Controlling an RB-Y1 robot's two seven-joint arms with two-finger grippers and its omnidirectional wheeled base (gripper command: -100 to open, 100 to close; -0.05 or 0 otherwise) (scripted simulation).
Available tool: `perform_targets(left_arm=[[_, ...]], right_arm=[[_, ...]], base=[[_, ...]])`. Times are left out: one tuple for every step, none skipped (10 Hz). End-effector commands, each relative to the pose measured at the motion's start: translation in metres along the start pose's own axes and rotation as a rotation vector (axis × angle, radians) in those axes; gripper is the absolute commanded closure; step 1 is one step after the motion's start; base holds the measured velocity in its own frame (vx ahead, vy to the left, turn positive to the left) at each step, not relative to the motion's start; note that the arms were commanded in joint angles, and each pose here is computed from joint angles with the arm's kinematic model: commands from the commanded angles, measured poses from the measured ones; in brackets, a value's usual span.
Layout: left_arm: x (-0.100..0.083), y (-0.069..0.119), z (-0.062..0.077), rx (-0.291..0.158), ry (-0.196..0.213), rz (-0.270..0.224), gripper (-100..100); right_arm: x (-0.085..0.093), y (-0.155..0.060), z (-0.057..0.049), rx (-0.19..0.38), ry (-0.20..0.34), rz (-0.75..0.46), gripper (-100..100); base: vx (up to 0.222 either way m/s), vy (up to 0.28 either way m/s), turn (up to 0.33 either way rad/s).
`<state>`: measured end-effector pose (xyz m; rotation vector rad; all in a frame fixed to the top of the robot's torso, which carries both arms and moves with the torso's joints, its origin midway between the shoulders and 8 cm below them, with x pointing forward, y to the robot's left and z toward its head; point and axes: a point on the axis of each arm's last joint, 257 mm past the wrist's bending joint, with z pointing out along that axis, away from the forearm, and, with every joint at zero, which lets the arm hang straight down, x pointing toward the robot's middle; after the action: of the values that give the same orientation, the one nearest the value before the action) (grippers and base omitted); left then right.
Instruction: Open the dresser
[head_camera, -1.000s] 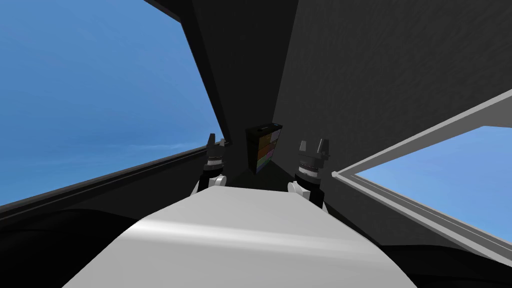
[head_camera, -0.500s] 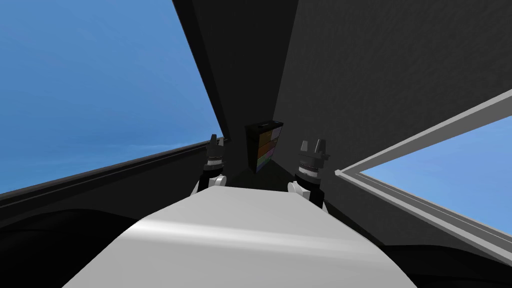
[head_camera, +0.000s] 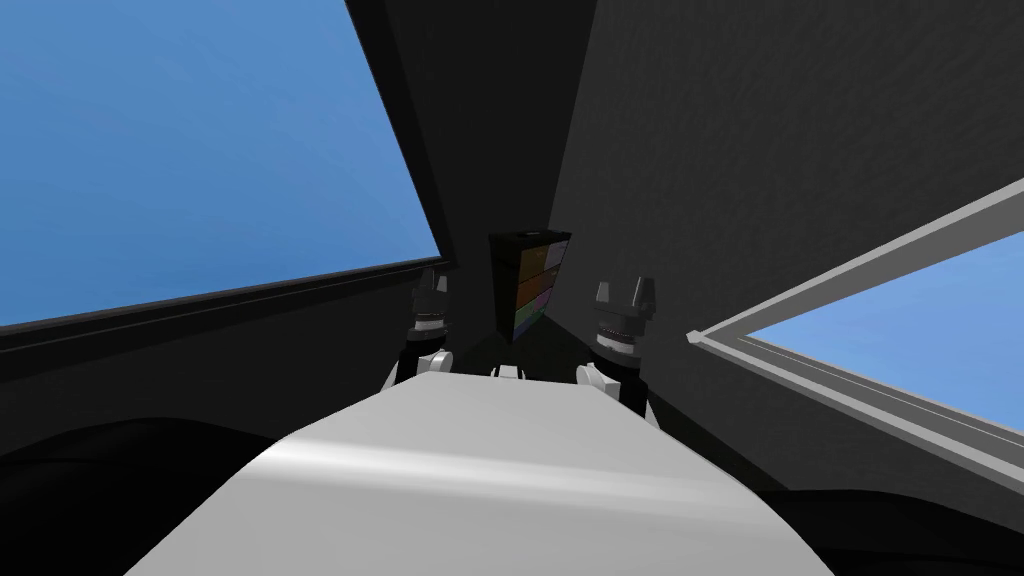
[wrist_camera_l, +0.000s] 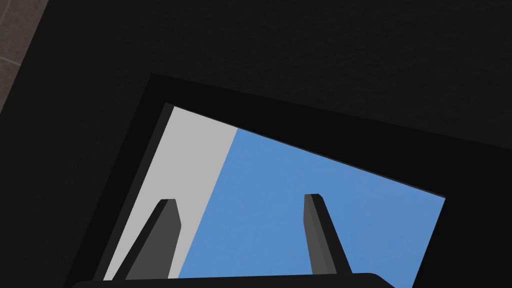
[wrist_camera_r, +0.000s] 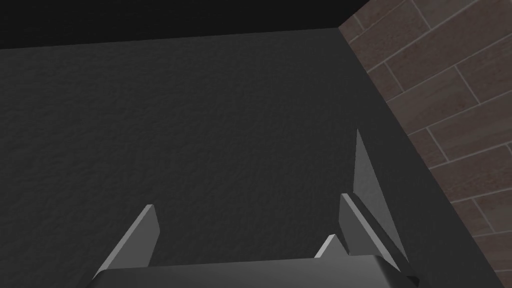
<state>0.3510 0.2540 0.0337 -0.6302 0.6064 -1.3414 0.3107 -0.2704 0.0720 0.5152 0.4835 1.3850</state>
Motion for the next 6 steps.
perform_targets(left_arm=[[0.0, 0.0, 0.0, 0.0, 0.0, 0.0, 0], [0.0, 0.0, 0.0, 0.0, 0.0, 0.0, 0], [0.0, 0.0, 0.0, 0.0, 0.0, 0.0, 0], [0.0, 0.0, 0.0, 0.0, 0.0, 0.0, 0], [0.0, 0.0, 0.0, 0.0, 0.0, 0.0, 0], [0.0, 0.0, 0.0, 0.0, 0.0, 0.0, 0]], right_arm=[[0.02, -0.005, 0.003, 0.008, 0.108, -0.103, -100], [0.028, -0.007, 0.003, 0.009, 0.148, -0.148, -100], [0.035, -0.009, 0.003, 0.009, 0.188, -0.193, -100], [0.037, -0.009, 0.003, 0.008, 0.196, -0.206, -100], [0.045, -0.012, 0.002, 0.007, 0.237, -0.257, -100], [0.046, -0.012, 0.002, 0.006, 0.243, -0.267, -100]], base=[[0.032, -0.003, -0.004], [0.038, 0.002, -0.007], [0.051, 0.002, -0.013], [0.037, 0.003, -0.003], [0.031, 0.007, -0.011], [0.023, 0.005, -0.005]])
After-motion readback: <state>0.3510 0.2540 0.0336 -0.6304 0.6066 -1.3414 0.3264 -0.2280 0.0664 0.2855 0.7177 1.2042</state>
